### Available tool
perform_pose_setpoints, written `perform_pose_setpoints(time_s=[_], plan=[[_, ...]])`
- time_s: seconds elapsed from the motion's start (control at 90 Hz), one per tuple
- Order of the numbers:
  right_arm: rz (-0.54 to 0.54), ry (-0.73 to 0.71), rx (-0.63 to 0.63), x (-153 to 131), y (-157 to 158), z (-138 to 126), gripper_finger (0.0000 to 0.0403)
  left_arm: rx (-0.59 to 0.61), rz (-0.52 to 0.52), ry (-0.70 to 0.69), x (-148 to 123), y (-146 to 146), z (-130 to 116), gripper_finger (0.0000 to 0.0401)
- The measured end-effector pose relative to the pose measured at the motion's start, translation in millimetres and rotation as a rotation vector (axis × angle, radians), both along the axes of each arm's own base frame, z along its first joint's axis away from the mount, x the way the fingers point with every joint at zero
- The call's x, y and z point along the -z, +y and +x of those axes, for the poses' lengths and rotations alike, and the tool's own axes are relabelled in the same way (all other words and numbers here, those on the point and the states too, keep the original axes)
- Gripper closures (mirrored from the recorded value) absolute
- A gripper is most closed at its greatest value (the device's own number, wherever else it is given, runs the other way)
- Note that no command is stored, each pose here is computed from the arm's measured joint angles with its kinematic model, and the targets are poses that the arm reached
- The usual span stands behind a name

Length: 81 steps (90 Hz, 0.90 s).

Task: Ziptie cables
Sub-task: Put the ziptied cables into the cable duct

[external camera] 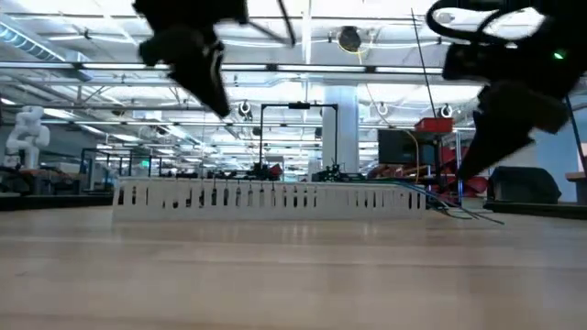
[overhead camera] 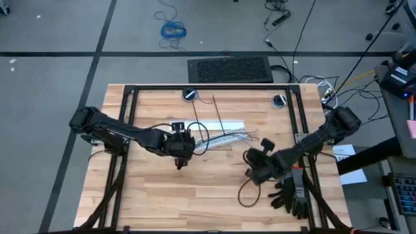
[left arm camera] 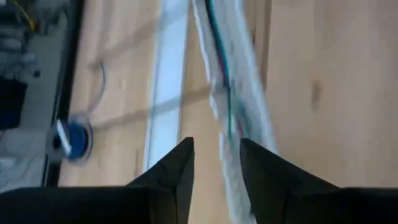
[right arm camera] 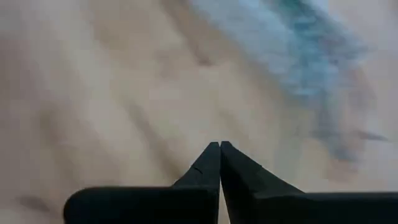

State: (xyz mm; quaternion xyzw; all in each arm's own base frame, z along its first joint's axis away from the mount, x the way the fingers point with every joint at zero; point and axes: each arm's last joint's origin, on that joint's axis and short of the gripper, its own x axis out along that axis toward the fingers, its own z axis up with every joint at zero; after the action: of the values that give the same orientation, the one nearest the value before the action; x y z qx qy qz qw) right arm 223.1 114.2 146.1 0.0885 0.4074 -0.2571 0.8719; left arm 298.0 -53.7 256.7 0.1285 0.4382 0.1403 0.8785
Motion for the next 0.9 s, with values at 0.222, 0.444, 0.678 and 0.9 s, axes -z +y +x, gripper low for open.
perform_pose_setpoints(time_s=[0.222, 0.444, 0.678, 0.9], plan=[[-0.091, -0.024, -0.118, 9, 8, -7, 0.0373, 0.06, 0.031, -0.041, 30, -5, 32, 0.0273], [-0.215, 0.059, -0.088, 12, -2, -14, 0.0272, -0.043, 0.071, -0.007, 50, 7, 41, 0.0273], [-0.369, 0.136, 0.036, 12, -30, -14, 0.0183, -0.079, 0.071, -0.001, 55, 19, 45, 0.0273], [-0.328, 0.171, -0.008, 12, -45, 1, 0.0166, -0.089, 0.071, 0.053, 79, 24, 54, 0.0273]])
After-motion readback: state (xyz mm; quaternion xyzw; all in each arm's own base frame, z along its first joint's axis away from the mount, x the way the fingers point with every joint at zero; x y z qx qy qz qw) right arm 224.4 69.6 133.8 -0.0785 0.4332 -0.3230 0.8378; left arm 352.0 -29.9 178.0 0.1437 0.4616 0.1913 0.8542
